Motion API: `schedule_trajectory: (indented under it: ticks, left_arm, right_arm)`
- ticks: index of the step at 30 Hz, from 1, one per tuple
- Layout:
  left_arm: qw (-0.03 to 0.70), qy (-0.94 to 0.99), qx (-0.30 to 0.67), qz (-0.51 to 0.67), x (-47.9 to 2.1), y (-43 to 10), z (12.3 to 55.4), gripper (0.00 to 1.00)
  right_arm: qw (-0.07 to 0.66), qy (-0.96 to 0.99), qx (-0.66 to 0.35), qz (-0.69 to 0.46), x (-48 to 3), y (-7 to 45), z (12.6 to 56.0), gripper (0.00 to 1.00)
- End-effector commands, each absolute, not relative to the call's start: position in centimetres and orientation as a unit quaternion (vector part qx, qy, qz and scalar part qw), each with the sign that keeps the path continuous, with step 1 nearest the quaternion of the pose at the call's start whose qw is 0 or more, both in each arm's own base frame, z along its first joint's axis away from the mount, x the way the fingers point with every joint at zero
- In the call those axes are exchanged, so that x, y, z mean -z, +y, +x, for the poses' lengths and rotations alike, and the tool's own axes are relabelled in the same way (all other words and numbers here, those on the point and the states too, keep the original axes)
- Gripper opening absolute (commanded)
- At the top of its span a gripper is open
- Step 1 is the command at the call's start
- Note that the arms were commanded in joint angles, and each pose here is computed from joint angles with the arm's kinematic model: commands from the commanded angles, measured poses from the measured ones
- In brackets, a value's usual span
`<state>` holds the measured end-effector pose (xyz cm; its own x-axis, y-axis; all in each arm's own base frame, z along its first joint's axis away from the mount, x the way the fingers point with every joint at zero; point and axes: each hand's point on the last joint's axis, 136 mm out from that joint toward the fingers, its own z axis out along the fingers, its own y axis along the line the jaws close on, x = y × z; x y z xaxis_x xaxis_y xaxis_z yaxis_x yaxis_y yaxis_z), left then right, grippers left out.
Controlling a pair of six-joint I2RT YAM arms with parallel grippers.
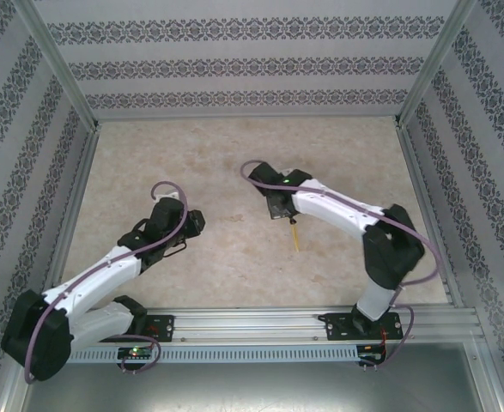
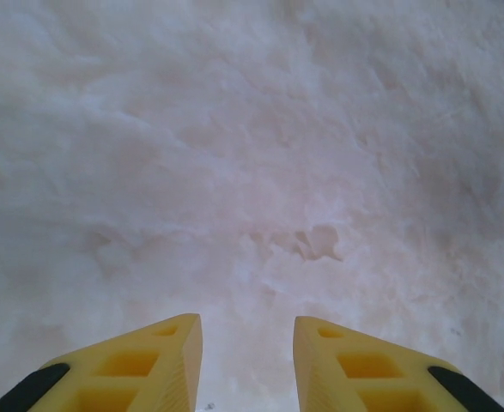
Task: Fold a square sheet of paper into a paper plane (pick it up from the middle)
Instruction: Turn over the paper at the center of the table.
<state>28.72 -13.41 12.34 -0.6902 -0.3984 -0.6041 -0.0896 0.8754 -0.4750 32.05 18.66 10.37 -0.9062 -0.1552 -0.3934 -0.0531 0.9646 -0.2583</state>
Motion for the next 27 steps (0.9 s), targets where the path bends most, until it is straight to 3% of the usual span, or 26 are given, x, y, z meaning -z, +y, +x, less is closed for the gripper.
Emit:
schedule_trajectory:
  ticks: [1,10,18,21,24,26,27]
  left_arm:
    - [0.387,0.89,0.163,-0.177,-12.2,-10.5,28.0,0.38]
    - [0.393,0.886,0.16,-0.188,-12.3,-9.8,27.5,0.41]
    - [0.392,0.886,0.163,-0.184,-12.4,-9.9,27.5,0.42]
    - [0.389,0.888,0.168,-0.181,-12.2,-10.2,27.6,0.42]
    - [0.382,0.891,0.178,-0.169,-12.1,-11.0,27.8,0.43]
    - [0.375,0.894,0.194,-0.152,-12.0,-12.0,28.1,0.43]
    - [0.369,0.896,0.203,-0.144,-11.9,-12.6,28.3,0.43]
  right_arm:
    - [0.193,0.956,0.207,-0.08,-9.8,18.9,31.7,0.0]
    - [0.154,0.959,0.206,-0.12,-4.4,26.5,31.4,0.06]
    - [0.16,0.976,-0.034,-0.143,-6.9,34.0,29.1,0.64]
    - [0.188,0.966,-0.123,-0.124,-9.6,33.8,28.9,0.76]
    - [0.208,0.955,-0.193,-0.085,-11.3,31.5,29.1,0.74]
    - [0.211,0.94,-0.26,-0.059,-11.6,30.2,29.4,0.66]
    - [0.203,0.932,-0.296,-0.041,-11.3,29.5,29.4,0.55]
